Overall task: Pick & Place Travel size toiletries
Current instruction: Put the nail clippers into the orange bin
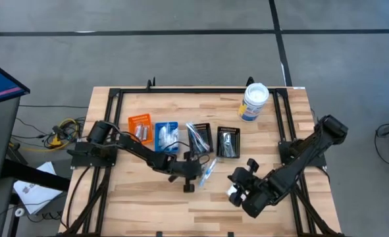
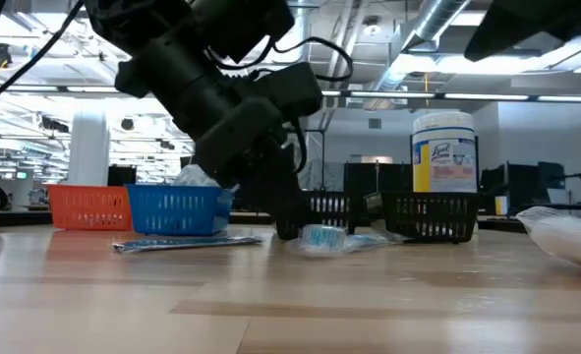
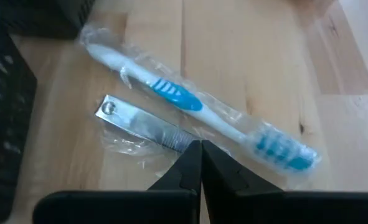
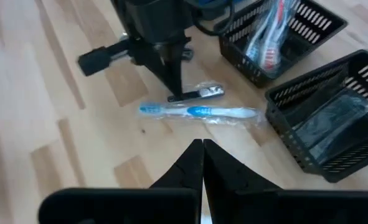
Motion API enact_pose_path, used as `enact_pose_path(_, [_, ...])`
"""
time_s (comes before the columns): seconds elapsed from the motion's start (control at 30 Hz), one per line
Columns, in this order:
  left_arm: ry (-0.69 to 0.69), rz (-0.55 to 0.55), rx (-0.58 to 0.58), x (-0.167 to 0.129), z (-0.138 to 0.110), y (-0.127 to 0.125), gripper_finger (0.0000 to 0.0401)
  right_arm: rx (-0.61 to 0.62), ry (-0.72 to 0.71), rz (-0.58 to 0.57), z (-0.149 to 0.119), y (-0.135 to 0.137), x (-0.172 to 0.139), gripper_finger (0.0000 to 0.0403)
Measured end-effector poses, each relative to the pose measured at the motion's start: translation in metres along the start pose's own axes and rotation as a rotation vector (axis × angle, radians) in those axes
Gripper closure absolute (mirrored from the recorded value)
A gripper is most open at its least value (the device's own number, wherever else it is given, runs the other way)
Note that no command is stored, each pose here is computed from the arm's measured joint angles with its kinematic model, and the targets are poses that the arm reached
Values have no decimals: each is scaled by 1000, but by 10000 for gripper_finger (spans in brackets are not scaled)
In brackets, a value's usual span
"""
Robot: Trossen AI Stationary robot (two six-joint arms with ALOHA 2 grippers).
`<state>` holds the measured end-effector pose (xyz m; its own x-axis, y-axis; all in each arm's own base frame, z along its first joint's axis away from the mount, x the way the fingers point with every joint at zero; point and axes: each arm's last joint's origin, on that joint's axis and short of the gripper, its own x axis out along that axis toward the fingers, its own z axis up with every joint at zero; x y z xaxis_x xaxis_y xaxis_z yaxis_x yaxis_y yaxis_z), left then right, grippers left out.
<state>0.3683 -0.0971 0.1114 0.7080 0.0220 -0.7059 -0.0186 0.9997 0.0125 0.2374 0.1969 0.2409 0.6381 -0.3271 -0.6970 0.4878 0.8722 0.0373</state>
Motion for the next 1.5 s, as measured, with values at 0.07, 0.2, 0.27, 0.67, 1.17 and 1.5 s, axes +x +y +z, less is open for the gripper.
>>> enact_pose_path(0.07, [26,-13,-13,-1,-2,-1,401,2,7,7,0,0,-1,403])
enact_pose_path(0.2, [97,7,-9,-5,-11,-10,401,-4,13,13,-1,1,-2,403])
enact_pose_path(0.27, [108,14,-7,-7,-13,-16,401,-9,14,17,-3,2,-3,403])
enact_pose_path(0.67, [227,78,9,-34,-31,-45,401,-50,19,4,-2,0,-2,403])
enact_pose_path(1.17, [37,184,-163,-125,-41,-39,397,-100,31,-34,7,-7,8,403])
enact_pose_path(1.5, [-69,88,-486,-108,-31,-10,275,-135,42,-53,16,-12,17,403])
